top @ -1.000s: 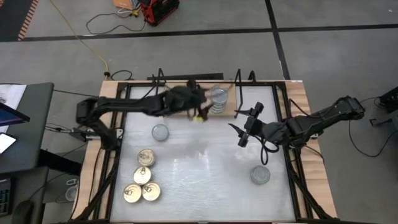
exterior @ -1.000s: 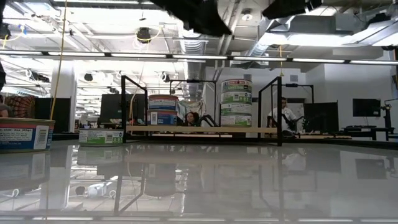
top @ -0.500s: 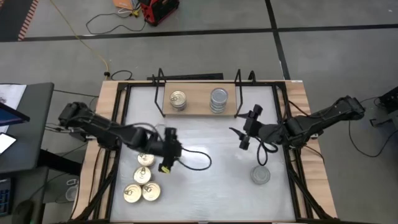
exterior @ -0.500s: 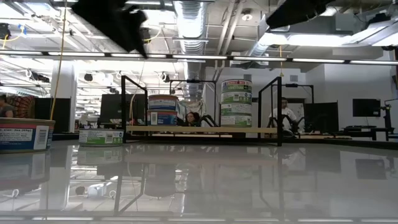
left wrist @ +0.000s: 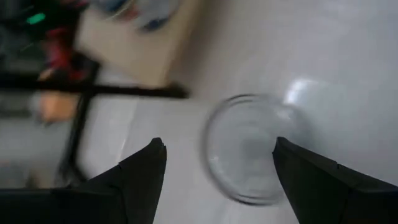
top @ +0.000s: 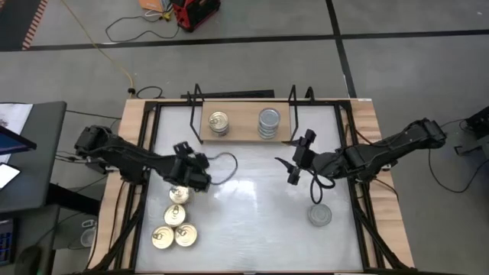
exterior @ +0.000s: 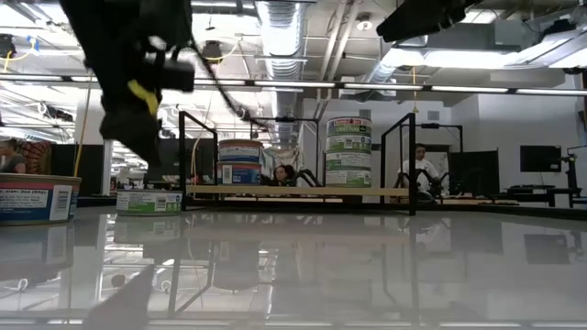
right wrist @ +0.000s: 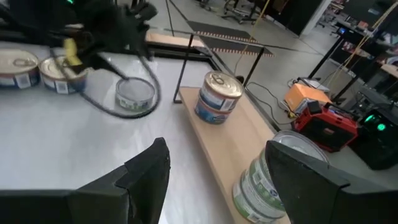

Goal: Stack canned seafood by type on shelf
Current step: Stack the green tuna can on top of the green tuna can on the shelf

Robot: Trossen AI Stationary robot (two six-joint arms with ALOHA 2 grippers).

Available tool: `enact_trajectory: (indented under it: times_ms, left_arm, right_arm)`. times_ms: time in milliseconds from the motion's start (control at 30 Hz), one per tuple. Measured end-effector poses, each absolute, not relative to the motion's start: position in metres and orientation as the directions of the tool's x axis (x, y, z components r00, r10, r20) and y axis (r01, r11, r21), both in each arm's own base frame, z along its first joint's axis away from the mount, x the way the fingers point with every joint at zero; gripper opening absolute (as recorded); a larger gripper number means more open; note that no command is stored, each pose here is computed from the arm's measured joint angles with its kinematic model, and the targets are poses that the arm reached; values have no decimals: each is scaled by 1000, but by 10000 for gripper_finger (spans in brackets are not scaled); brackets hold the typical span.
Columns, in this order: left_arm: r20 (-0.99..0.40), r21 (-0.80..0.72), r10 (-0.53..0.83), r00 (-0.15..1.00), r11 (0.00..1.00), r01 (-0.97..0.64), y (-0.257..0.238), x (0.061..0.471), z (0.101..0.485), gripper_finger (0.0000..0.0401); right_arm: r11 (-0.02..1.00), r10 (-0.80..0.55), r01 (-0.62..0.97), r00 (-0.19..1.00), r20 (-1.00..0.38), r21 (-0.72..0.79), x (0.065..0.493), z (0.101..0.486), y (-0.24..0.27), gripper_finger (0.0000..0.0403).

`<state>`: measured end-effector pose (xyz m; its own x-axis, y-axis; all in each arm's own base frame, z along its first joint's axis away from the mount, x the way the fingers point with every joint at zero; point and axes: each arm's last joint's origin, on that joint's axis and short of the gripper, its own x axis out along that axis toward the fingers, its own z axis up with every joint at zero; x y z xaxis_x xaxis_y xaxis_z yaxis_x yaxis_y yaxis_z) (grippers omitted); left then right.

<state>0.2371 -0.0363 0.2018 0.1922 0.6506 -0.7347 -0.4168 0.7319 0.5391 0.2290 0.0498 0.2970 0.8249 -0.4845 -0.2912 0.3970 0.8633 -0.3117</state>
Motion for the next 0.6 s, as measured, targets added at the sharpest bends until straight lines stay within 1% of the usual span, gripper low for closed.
enact_trajectory:
  times_ms: [67, 133, 200, 267, 333, 433, 500, 600]
  left_arm:
    - [-718, 562, 681, 144, 690, -456, -27, 232, 193, 283]
    - [-717, 573, 688, 109, 671, -470, -19, 228, 186, 283]
    - [-740, 559, 666, 92, 686, -465, -14, 226, 178, 283]
    - [-777, 516, 621, 106, 724, -457, -12, 226, 169, 283]
    - [-785, 494, 603, 143, 748, -442, -13, 228, 166, 283]
    - [-778, 463, 585, 229, 781, -420, -18, 235, 165, 283]
    - [-772, 424, 555, 309, 813, -398, -22, 243, 166, 283]
    - [-770, 323, 450, 451, 886, -333, -29, 258, 169, 283]
  right_arm:
    - [866, -478, 391, 830, -286, -313, 229, 298, 51, 292]
    - [867, -475, 391, 836, -274, -309, 229, 300, 52, 292]
    - [869, -467, 383, 845, -262, -313, 228, 302, 53, 292]
    - [872, -460, 379, 851, -254, -310, 227, 303, 55, 292]
    - [872, -457, 373, 852, -256, -316, 227, 303, 56, 292]
    - [871, -459, 375, 850, -257, -317, 227, 303, 55, 292]
    - [871, -460, 376, 850, -257, -317, 228, 303, 55, 292]
    - [870, -460, 374, 851, -254, -323, 228, 303, 55, 292]
